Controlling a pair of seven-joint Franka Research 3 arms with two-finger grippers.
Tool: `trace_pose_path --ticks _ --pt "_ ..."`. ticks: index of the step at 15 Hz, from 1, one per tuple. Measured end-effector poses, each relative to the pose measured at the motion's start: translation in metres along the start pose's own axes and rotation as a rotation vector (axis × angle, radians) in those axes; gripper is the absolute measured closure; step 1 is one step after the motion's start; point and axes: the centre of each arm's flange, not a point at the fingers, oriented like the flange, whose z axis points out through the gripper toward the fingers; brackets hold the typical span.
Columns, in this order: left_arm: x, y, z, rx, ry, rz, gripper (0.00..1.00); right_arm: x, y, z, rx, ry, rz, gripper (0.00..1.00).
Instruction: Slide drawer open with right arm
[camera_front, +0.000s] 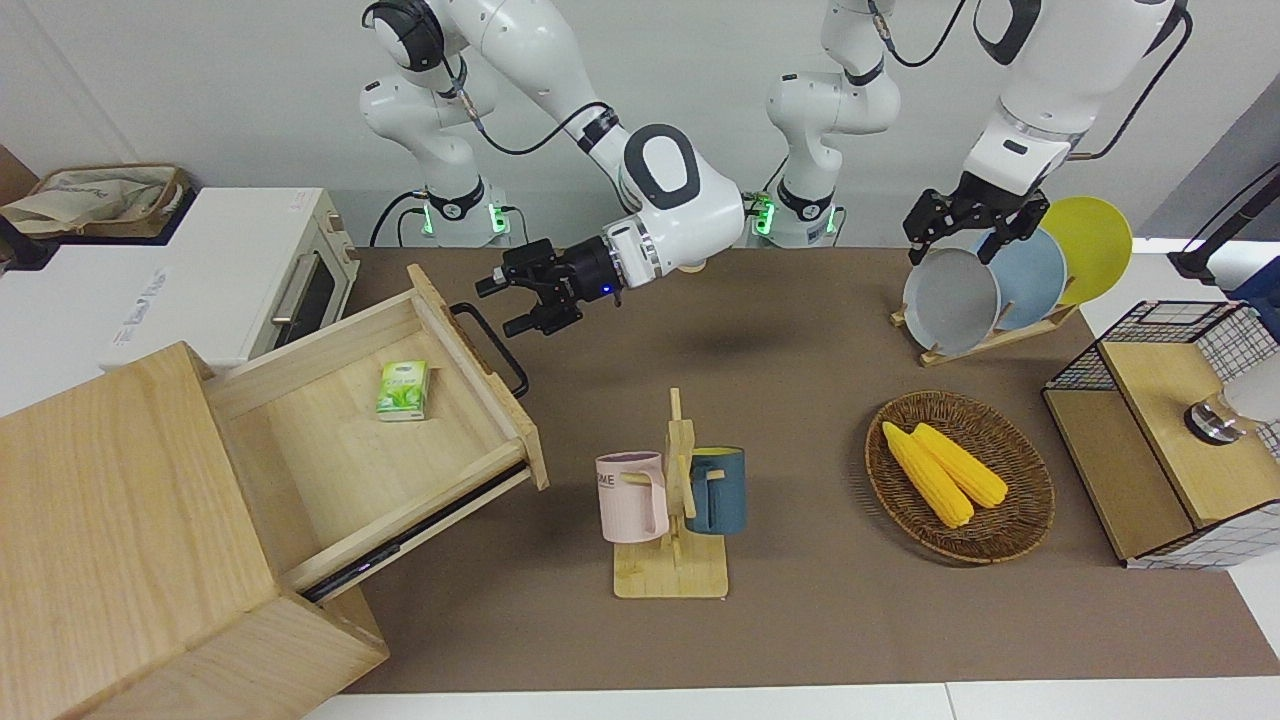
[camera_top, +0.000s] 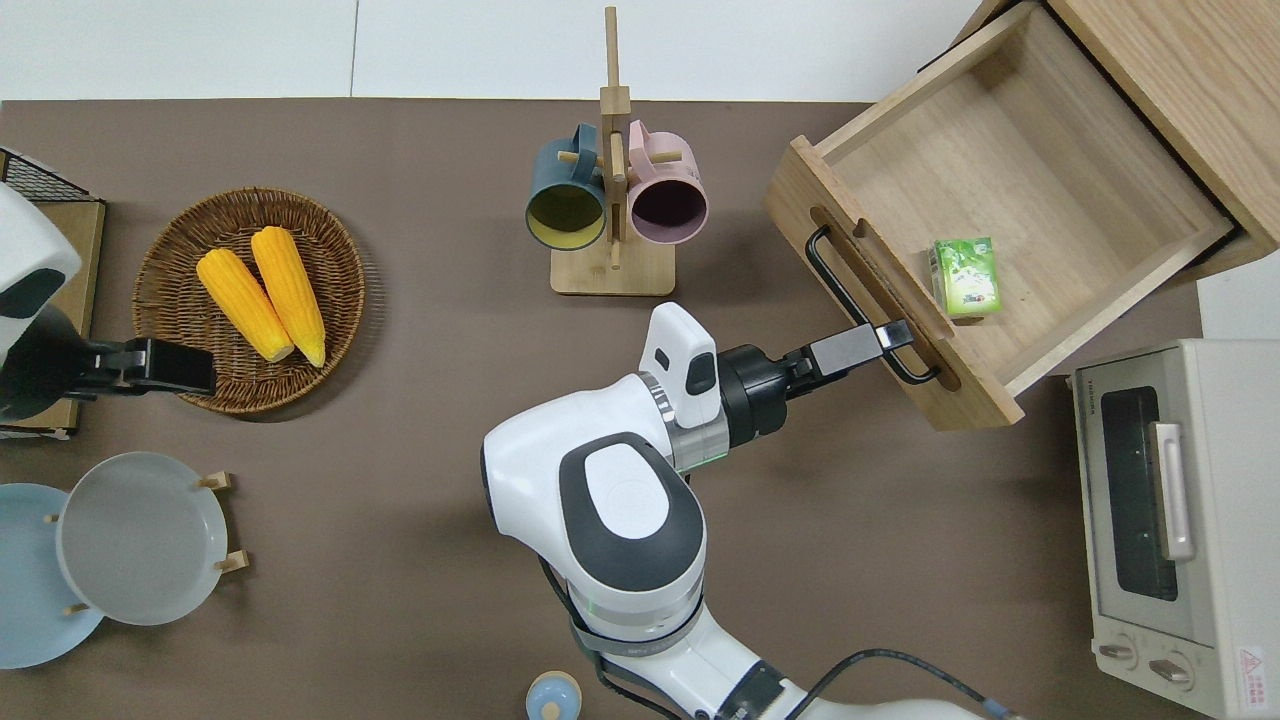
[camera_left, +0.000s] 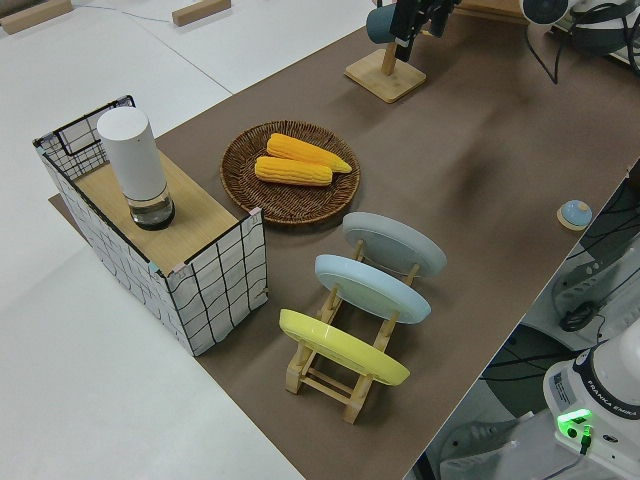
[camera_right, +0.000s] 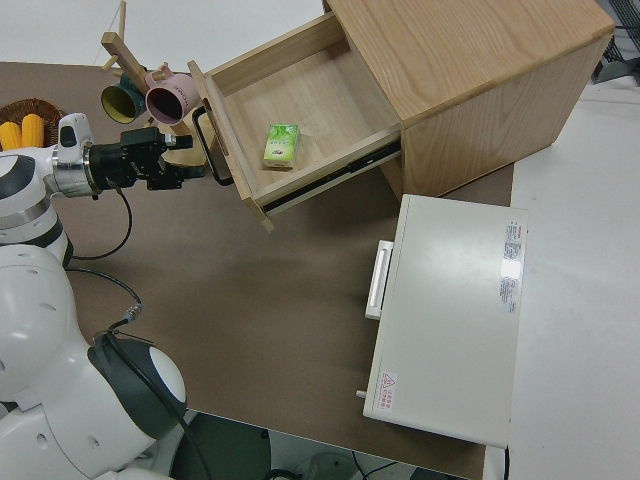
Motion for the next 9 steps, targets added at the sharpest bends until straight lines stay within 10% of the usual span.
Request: trace_pose_path --ticks 9 --pt "0.0 0.0 0.0 0.0 0.0 0.0 0.0 -0.009 0.01 -0.014 0.277 -0.056 0.018 0.01"
